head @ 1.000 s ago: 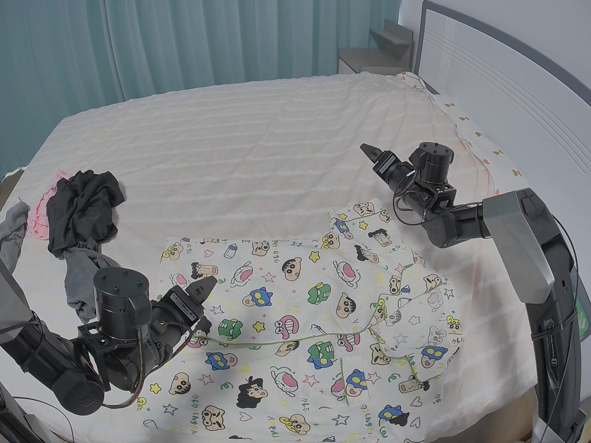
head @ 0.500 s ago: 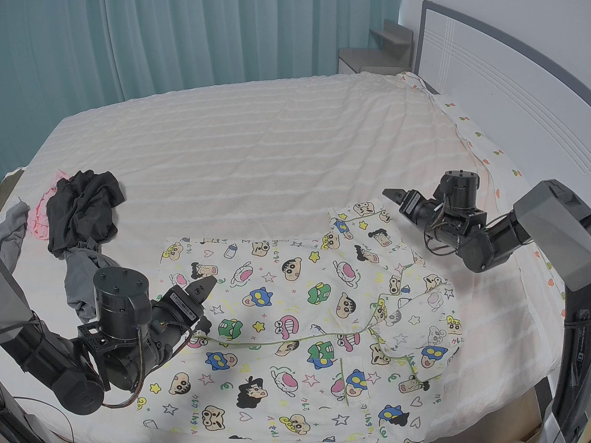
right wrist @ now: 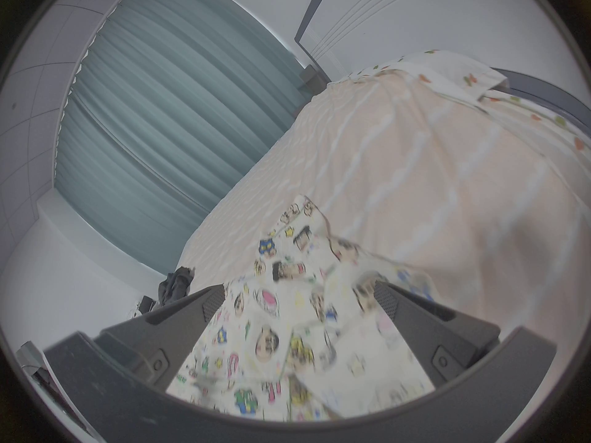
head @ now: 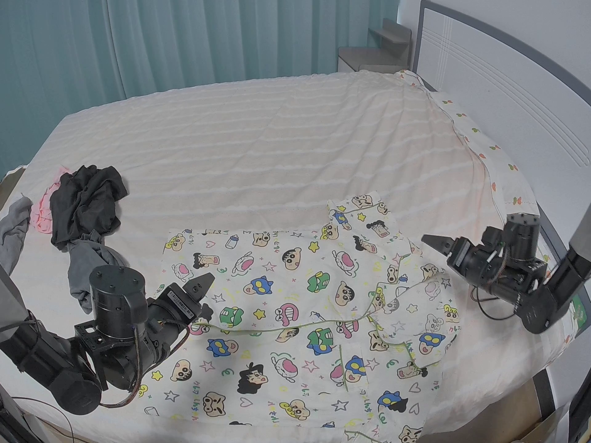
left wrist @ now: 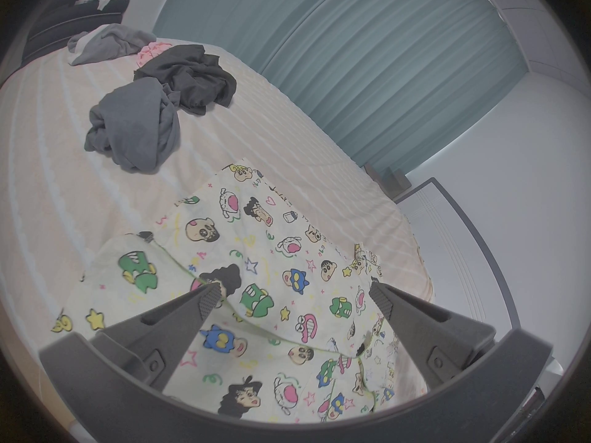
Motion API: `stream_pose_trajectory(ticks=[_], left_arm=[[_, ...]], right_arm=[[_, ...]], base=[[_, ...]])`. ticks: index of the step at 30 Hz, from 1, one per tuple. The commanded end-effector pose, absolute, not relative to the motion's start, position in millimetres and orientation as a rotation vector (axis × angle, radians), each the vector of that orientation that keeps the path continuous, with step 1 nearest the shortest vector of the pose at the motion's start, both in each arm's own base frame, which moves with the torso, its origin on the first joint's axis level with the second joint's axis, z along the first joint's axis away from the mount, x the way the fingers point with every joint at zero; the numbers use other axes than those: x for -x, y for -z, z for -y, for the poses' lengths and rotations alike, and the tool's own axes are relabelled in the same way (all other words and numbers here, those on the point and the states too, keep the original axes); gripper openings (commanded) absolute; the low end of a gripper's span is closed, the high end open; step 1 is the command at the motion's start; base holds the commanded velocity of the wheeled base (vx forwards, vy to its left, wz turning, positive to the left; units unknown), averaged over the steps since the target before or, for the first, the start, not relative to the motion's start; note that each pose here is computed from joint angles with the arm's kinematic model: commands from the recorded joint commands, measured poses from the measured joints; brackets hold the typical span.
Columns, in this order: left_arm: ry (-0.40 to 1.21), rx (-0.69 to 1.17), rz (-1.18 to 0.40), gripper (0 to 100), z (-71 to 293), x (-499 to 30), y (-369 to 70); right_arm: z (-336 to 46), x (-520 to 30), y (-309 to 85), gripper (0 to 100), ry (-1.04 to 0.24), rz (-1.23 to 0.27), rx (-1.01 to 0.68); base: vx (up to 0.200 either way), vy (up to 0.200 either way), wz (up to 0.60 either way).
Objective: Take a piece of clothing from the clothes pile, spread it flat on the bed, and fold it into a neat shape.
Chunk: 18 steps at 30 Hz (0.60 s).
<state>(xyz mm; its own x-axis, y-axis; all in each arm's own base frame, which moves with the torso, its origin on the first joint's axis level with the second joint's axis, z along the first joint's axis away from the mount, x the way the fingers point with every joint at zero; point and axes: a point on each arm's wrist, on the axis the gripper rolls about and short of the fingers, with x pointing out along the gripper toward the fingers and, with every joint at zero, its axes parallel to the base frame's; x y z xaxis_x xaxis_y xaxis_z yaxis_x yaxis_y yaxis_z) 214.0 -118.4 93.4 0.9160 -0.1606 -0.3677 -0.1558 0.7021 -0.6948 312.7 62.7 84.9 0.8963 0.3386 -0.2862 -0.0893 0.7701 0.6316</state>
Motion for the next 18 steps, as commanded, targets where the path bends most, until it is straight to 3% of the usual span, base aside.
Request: stream_pose_trajectory(ticks=[1, 3, 8, 12, 18], left_arm=[[0.032, 0.768, -0.346, 100, 106.3, -197.7, -114.5], [0.046, 0.718, -0.33, 100, 101.7, -190.5, -118.2], [0.083, 0.556, -0.31, 100, 92.6, -175.2, -122.6], [0.076, 0.339, -0.387, 100, 69.7, -161.6, -117.9], [0.239, 0.368, -0.601, 100, 43.6, -143.9, -128.1]], right_arm=[[-38.2, -221.3, -106.8, 100, -0.302, -0.325, -0.655], [-37.6, -216.0, -105.2, 100, -0.307, -0.339, -0.661], [-37.0, -204.1, -96.1, 100, -0.32, -0.409, -0.7], [-34.9, -191.7, -86.8, 100, -0.381, -0.496, -0.722], [-29.5, -185.8, -82.6, 100, -0.387, -0.526, -0.734]], base=[[-0.2, 0.0, 0.0], [-0.2, 0.0, 0.0], [0.0, 0.0, 0.0], [0.0, 0.0, 0.0], [0.0, 0.0, 0.0]])
